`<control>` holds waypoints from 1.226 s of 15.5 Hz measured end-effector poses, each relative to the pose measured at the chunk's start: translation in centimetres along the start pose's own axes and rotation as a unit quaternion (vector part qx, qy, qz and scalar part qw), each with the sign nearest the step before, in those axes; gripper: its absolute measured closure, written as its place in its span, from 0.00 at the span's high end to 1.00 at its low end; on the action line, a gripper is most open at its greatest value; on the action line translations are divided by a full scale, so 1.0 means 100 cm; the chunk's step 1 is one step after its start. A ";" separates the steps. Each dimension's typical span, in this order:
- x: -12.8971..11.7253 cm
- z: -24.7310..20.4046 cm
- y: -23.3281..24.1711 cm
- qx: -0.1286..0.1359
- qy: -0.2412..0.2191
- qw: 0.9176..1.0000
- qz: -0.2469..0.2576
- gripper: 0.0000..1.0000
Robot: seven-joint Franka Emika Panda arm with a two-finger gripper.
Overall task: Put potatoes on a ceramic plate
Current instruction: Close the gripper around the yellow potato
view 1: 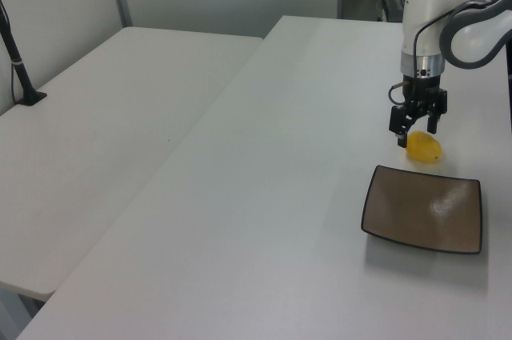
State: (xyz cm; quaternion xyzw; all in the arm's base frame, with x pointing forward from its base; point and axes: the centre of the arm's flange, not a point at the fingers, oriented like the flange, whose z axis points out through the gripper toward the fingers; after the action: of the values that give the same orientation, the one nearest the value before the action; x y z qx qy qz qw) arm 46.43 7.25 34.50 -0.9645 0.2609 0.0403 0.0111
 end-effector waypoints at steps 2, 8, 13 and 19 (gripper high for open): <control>-0.001 0.003 0.001 -0.002 -0.003 1.000 0.000 1.00; -0.004 0.008 0.004 -0.007 -0.007 1.000 0.000 1.00; -0.010 0.021 0.010 -0.018 -0.017 1.000 -0.002 0.97; -0.011 0.022 0.011 -0.019 -0.018 1.000 -0.002 0.64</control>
State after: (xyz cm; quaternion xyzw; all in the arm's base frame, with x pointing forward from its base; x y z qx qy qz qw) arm 44.76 6.96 32.35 -0.9640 0.2582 0.0628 -0.0026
